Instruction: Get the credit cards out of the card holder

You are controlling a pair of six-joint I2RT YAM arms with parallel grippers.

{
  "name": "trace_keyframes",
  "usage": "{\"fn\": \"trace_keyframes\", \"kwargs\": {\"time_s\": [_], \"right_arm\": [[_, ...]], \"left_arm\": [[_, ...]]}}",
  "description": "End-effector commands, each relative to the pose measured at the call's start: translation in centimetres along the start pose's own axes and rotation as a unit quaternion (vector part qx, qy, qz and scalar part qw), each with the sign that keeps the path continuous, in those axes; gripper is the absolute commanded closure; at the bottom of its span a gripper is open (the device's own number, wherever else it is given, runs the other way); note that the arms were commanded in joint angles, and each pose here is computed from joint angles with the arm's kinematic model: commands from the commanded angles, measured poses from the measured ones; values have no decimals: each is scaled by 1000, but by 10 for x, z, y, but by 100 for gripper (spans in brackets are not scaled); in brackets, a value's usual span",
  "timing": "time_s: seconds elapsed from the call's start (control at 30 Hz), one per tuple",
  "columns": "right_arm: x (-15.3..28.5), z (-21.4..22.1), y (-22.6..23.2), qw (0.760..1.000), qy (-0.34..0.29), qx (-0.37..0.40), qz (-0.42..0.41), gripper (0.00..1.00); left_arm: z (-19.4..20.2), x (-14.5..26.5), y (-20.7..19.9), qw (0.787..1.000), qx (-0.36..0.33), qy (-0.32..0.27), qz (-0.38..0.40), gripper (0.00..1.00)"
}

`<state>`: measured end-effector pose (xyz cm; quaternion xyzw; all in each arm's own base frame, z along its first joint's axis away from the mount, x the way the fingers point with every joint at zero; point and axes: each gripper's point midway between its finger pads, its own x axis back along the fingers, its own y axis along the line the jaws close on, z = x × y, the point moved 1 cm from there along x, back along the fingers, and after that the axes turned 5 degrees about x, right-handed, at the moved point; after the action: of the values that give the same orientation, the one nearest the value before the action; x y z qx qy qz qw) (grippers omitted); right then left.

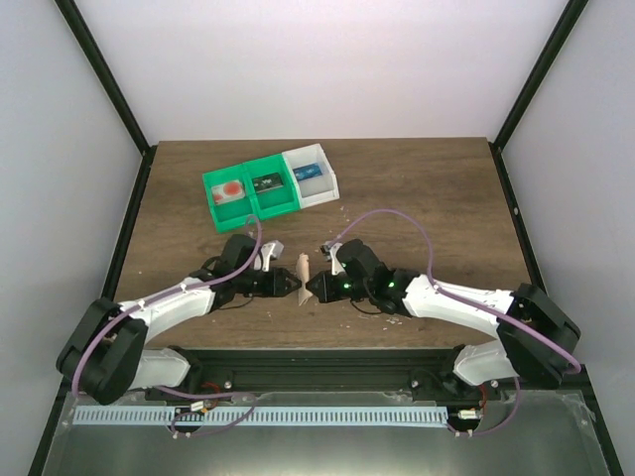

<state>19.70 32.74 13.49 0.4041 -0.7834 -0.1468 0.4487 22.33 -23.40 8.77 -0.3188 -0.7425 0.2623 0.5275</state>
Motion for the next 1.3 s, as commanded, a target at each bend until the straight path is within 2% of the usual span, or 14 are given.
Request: {"fn": "trace_keyframes", "kwargs": {"time_s": [0.0, 0.33, 0.67, 0.73, 0.8, 0.9, 1.0, 1.1, 1.27], "right_arm": [[3, -11, 29, 998, -14, 33, -52, 100], [-7, -2, 23, 998, 14, 45, -41, 100], [-11, 6, 11, 999, 24, 41, -21, 99], [-12, 9, 7, 999, 27, 39, -14, 100], [-13, 10, 2, 999, 26, 47, -4, 100], [-15, 10, -24, 997, 20, 47, 59, 100], [-17, 16, -40, 996, 34, 32, 73, 99], [-17, 26, -53, 994, 43, 21, 95, 94], [-6, 22, -68, 986, 48, 37, 158, 71]], "left_arm": [[2, -7, 3, 1000, 0, 9, 3, 59], [3, -15, 14, 1000, 5, 18, -16, 66], [8, -18, 21, 999, 9, 29, -28, 87], [8, -18, 21, 999, 8, 28, -27, 99], [8, -18, 21, 999, 9, 28, -27, 100], [6, -14, 17, 999, 5, 23, -24, 100], [5, -9, 14, 1000, 0, 16, -24, 100], [4, -4, 12, 1000, -6, 11, -26, 100], [5, 3, -5, 1000, -2, 5, 13, 100]]}}
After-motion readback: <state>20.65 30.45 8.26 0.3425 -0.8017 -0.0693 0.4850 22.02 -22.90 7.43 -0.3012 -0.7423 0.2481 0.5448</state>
